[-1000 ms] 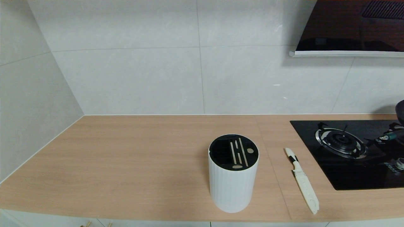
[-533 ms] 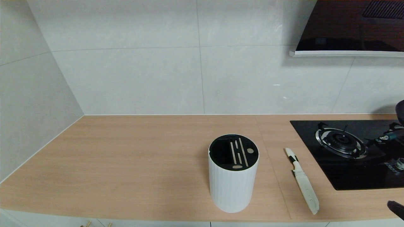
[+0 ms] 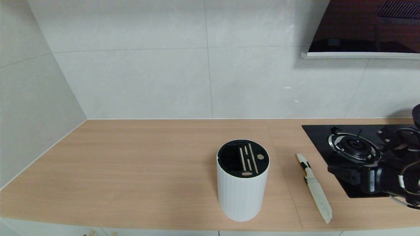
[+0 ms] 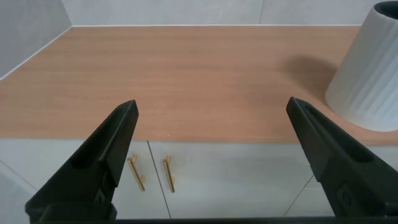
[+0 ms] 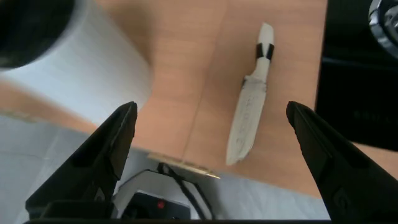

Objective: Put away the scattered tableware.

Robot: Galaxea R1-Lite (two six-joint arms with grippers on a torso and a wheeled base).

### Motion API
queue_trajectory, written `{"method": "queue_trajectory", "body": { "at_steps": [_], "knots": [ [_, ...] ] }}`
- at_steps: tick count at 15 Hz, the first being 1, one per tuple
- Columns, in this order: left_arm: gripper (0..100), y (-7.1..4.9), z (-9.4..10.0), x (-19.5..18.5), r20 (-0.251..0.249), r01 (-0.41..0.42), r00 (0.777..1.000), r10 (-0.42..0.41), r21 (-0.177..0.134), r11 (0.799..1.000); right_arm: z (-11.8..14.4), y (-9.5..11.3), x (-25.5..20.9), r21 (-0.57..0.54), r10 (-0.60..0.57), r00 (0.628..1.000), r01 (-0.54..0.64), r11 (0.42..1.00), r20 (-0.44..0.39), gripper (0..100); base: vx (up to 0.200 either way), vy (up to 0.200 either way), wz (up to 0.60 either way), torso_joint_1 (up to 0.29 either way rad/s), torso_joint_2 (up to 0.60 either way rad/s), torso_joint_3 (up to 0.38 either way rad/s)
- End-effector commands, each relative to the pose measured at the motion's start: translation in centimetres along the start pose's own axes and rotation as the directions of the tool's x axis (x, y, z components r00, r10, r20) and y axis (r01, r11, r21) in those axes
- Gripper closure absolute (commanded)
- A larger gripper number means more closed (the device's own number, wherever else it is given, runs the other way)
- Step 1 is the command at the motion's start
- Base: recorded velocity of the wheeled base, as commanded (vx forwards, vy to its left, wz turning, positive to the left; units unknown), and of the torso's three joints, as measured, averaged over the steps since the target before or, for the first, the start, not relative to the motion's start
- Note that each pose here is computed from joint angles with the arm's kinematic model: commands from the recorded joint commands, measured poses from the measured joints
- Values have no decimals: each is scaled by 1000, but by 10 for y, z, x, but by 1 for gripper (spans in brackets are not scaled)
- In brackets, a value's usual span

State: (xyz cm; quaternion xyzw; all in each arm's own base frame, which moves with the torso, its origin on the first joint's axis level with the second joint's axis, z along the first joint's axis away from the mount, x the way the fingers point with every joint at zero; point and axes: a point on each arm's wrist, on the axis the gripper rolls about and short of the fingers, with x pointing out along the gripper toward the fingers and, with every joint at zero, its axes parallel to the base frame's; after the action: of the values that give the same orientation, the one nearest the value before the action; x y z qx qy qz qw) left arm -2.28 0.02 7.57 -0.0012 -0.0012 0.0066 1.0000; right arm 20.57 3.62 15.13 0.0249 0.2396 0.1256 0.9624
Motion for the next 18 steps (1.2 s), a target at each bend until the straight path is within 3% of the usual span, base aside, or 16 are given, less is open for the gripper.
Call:
{"method": "queue_trajectory", "body": {
  "at_steps": [1, 5, 10, 13, 18],
  "knots": [
    [0, 0, 0, 0, 1, -1, 1000, 1, -1, 1000, -12, -2, 72, -7, -31, 994, 30, 1000, -106, 0, 0, 0, 0, 0, 0, 0],
    [0, 0, 0, 0, -1, -1, 1000, 1, -1, 1000, -44, -12, 128, -16, -121, 985, 120, 993, -125, 0, 0, 0, 0, 0, 0, 0],
    [0, 0, 0, 0, -1, -1, 1000, 1, -4, 1000, -68, -25, 150, -8, -160, 968, 161, 987, -191, 0, 0, 0, 0, 0, 0, 0],
    [0, 0, 0, 0, 1, -1, 1000, 1, -4, 1000, -76, -31, 163, -10, -193, 957, 196, 981, -216, 0, 0, 0, 0, 0, 0, 0],
    [0, 0, 0, 0, 1, -1, 1000, 1, -4, 1000, -81, -33, 172, -12, -228, 956, 230, 973, -185, 0, 0, 0, 0, 0, 0, 0]
  ]
}}
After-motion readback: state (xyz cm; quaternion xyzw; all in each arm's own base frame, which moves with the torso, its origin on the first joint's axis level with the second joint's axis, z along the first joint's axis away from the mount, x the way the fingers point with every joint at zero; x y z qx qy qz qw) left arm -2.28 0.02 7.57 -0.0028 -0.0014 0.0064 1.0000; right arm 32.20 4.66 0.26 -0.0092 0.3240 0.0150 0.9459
